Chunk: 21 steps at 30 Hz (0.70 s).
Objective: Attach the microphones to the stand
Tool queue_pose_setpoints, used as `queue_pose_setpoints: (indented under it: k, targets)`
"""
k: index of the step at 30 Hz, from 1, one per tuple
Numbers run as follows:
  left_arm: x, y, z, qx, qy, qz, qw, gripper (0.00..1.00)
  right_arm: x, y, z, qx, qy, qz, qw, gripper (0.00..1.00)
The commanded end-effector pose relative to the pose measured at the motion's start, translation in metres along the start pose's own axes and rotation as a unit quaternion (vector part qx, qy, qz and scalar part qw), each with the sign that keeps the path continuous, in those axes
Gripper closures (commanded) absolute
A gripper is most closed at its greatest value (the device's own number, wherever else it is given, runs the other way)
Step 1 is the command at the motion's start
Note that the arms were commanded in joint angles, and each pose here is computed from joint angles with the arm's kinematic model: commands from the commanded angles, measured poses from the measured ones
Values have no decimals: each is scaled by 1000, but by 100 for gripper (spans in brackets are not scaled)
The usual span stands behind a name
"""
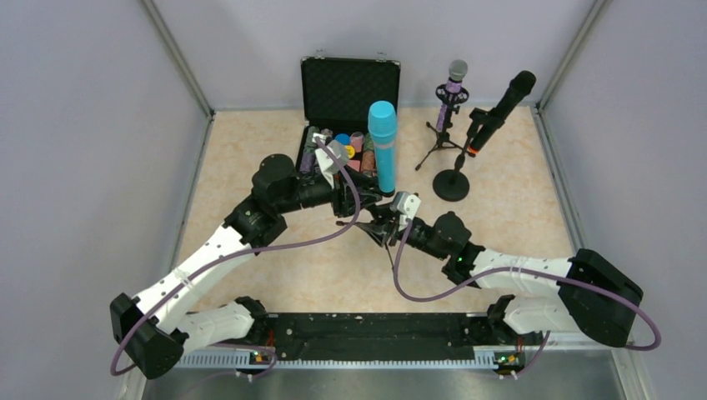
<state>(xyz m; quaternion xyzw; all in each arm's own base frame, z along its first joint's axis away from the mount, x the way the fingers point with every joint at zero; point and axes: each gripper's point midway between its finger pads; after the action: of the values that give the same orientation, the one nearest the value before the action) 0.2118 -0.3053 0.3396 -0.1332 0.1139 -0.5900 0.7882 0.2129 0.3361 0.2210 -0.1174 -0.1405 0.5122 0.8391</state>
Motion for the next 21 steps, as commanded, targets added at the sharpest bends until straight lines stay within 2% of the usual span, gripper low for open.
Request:
queue_pose_setpoints:
  k: [1, 5, 11, 16, 21]
  targets:
    - [-11, -28, 58, 56, -97, -30, 993, 100, 2, 2, 8, 5, -22, 1, 1000, 59]
    - [-14, -31, 64, 62, -110, -28, 992, 100, 1, 4, 2, 7, -16, 1, 1000, 71]
    - [-18, -25, 79, 48, -138, 2, 989, 100, 1, 5, -6, 13, -1, -1, 1000, 81]
    - [-24, -11, 98, 49, -171, 55, 982, 100, 1, 5, -14, 18, 12, -4, 1000, 100]
    - [-29, 6, 114, 42, -189, 112, 975, 100, 0, 6, -16, 20, 16, -3, 1000, 100]
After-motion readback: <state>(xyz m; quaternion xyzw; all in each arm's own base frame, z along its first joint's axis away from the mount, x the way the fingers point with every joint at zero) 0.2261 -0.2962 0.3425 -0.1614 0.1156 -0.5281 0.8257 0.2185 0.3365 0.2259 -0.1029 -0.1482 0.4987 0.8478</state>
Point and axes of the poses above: each gripper's point midway between its finger pads, its own x axis out along the fingers, its own y axis along the line the jaws close on, z = x × y, and after that the axes turned 14 degrees about -x, right-handed
